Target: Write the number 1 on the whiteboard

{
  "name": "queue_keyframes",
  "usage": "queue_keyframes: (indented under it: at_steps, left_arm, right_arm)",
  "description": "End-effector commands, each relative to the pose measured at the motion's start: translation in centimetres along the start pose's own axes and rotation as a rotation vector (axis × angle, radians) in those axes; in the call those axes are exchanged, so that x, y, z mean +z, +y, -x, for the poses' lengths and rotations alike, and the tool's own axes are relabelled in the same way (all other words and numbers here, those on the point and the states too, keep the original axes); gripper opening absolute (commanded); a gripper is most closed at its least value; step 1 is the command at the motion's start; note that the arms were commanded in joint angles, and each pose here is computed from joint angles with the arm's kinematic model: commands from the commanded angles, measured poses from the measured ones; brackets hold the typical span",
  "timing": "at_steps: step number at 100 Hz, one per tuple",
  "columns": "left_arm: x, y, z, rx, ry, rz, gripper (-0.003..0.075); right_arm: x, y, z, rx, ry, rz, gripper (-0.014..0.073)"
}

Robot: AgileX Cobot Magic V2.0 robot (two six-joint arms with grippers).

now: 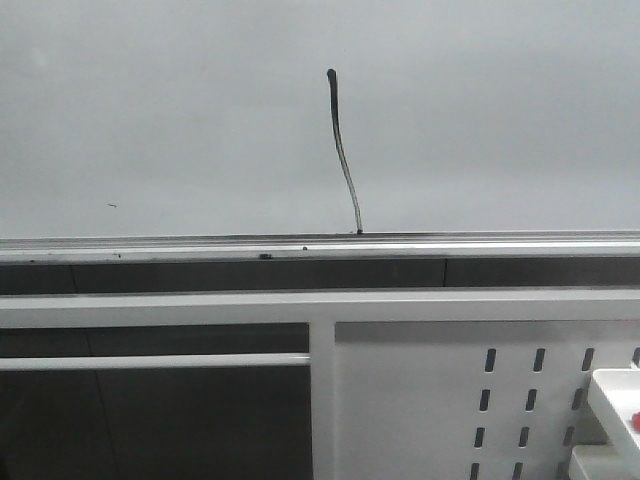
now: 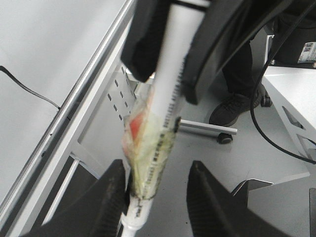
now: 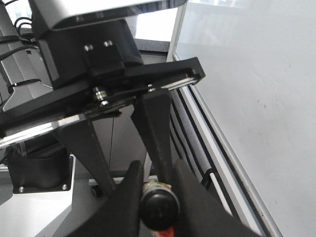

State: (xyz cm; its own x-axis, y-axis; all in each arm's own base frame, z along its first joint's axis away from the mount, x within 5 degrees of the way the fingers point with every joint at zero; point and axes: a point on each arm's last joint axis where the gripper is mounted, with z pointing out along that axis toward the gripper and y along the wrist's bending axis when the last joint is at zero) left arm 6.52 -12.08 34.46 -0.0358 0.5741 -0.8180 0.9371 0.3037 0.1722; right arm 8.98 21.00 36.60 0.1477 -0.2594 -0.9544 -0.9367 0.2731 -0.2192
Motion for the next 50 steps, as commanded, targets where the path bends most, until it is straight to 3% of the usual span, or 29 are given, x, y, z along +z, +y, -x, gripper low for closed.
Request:
queue_keyframes:
  at_steps: [1,30,50]
  left_arm:
    - [-0.64,0.26,1.5,-0.006,-0.09,0.018,0.0206]
    - [-0.64,0.26,1.5,-0.008,-0.09,0.018,-0.0018]
    - [-0.63,0.22,1.43,-0.009,-0.083,0.013,-0.002]
  right_arm:
    - [-0.71,-0.67,1.69,-0.013,-0.074,-0.054,-0.0077]
    - [-0.7,-0.5,1.59,-0.013,-0.063,-0.035,-0.0077]
    - [-0.7,-0.5,1.59,-0.013,-0.063,-0.035,-0.0077]
